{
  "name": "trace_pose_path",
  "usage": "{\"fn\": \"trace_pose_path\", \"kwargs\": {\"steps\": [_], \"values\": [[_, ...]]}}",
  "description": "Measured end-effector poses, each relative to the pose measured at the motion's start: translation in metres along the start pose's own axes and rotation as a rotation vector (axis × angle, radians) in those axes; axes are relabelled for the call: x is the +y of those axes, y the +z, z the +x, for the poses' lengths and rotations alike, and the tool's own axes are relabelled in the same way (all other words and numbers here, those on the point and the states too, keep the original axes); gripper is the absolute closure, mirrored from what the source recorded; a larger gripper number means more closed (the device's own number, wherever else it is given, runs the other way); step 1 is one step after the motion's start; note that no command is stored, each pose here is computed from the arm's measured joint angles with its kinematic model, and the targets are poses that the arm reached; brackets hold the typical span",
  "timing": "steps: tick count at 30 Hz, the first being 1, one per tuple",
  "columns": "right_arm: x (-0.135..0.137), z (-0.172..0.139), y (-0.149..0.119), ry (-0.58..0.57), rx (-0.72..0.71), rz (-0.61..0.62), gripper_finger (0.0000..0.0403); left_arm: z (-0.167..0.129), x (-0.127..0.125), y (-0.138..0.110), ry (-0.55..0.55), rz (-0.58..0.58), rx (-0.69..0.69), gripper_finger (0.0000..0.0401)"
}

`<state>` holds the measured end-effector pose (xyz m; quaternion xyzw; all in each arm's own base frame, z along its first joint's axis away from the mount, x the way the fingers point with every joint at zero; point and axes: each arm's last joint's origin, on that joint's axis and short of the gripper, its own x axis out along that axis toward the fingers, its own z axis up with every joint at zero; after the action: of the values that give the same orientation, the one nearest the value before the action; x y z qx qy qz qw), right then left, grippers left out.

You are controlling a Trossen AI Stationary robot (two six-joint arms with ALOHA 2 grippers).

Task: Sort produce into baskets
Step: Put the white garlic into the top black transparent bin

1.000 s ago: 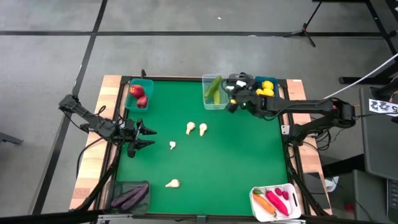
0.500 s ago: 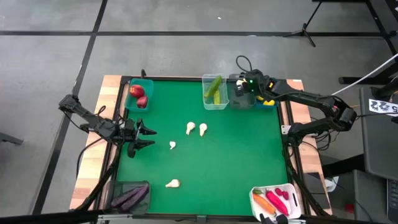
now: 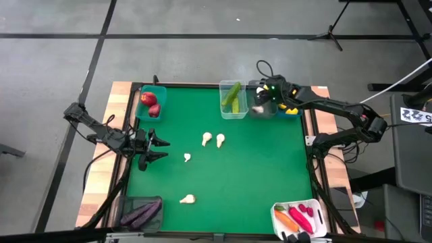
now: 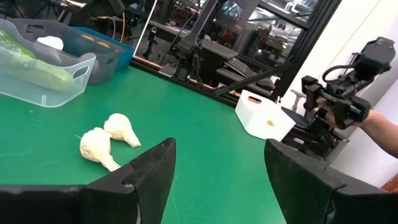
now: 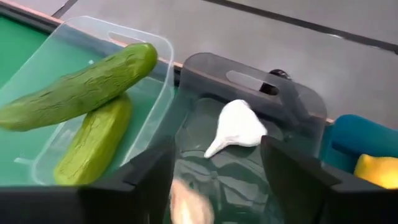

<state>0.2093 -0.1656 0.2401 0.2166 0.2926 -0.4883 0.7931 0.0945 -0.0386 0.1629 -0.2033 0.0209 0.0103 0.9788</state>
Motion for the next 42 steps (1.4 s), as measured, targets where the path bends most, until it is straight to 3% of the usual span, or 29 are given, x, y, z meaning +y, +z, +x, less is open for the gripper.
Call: {"fn": "trace_pose_path", "kwargs": {"steps": [4,10,15,18,23,29,33,42], "values": [[0.005,0.000,0.000,0.151,0.035,-0.026,0.0163,0.000,0.000,0.000,0.000,-0.002,0.000,0.0161],[0.018,-0.005,0.005,0.548,0.087,-0.024,0.0162,0.000,0.000,0.000,0.000,-0.001,0.000,0.0161],[0.045,-0.018,0.003,0.821,0.081,-0.087,0.0162,0.000,0.000,0.000,0.000,-0.001,0.000,0.0161],[0.067,-0.031,-0.004,0.920,0.057,-0.147,0.0162,0.000,0.000,0.000,0.000,0.001,0.000,0.0161],[0.105,-0.054,-0.027,0.937,-0.008,-0.288,0.0162,0.000,0.000,0.000,0.000,0.007,0.000,0.0161],[0.143,-0.070,-0.062,0.808,-0.111,-0.433,0.0161,0.000,0.000,0.000,0.000,0.009,0.000,0.0161],[0.161,-0.063,-0.086,0.729,-0.119,-0.510,0.0161,0.000,0.000,0.000,0.001,0.010,0.000,0.0161],[0.197,-0.027,-0.127,0.710,-0.134,-0.448,0.0144,0.000,0.000,0.000,0.001,0.008,0.000,0.0161]]}}
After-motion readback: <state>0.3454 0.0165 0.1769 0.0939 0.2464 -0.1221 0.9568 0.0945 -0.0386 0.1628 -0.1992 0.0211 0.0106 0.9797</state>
